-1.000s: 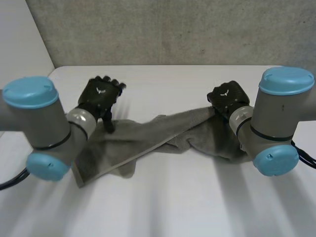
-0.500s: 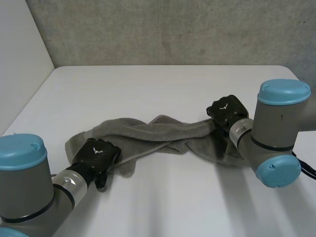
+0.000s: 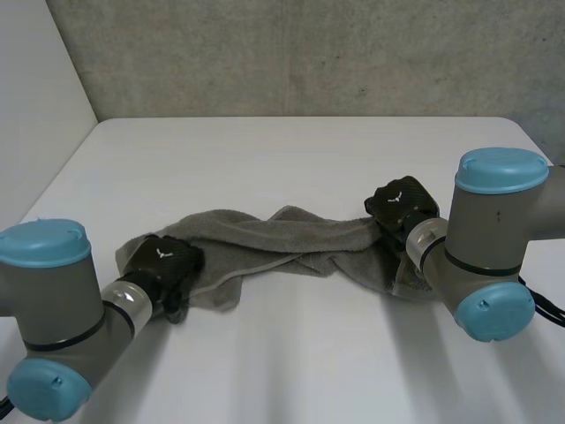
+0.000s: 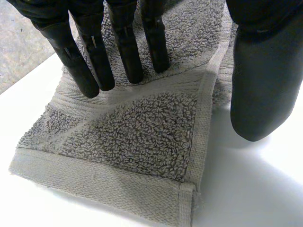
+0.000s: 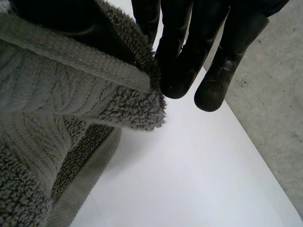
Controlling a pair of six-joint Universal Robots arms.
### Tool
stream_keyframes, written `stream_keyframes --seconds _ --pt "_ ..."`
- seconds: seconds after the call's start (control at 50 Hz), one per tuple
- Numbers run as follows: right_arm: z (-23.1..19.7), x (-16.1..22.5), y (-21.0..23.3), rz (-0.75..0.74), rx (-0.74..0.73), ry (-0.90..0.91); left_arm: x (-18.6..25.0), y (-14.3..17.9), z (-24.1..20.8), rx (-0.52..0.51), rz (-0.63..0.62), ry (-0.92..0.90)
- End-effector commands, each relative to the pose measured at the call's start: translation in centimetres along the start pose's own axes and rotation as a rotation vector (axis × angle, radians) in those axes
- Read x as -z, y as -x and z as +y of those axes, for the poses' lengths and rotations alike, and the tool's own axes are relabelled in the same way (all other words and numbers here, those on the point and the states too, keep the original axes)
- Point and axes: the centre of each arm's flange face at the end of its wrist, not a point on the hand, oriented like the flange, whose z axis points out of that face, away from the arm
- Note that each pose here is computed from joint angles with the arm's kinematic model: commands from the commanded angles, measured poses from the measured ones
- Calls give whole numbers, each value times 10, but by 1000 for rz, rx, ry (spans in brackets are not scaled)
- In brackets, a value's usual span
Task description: Fold the towel.
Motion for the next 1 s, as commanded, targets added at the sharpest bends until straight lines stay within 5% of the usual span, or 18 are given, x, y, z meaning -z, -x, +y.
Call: stream_keyframes --seconds 0.02,0.56,1.0 --pt "0 0 1 -2 0 1 -13 1 0 -1 1 -1" --pt "-39 30 -72 150 -11 -81 -9 44 -62 -33 -126 -212" --pt "-11 19 -41 32 -15 -2 -12 21 -28 -99 -49 -90"
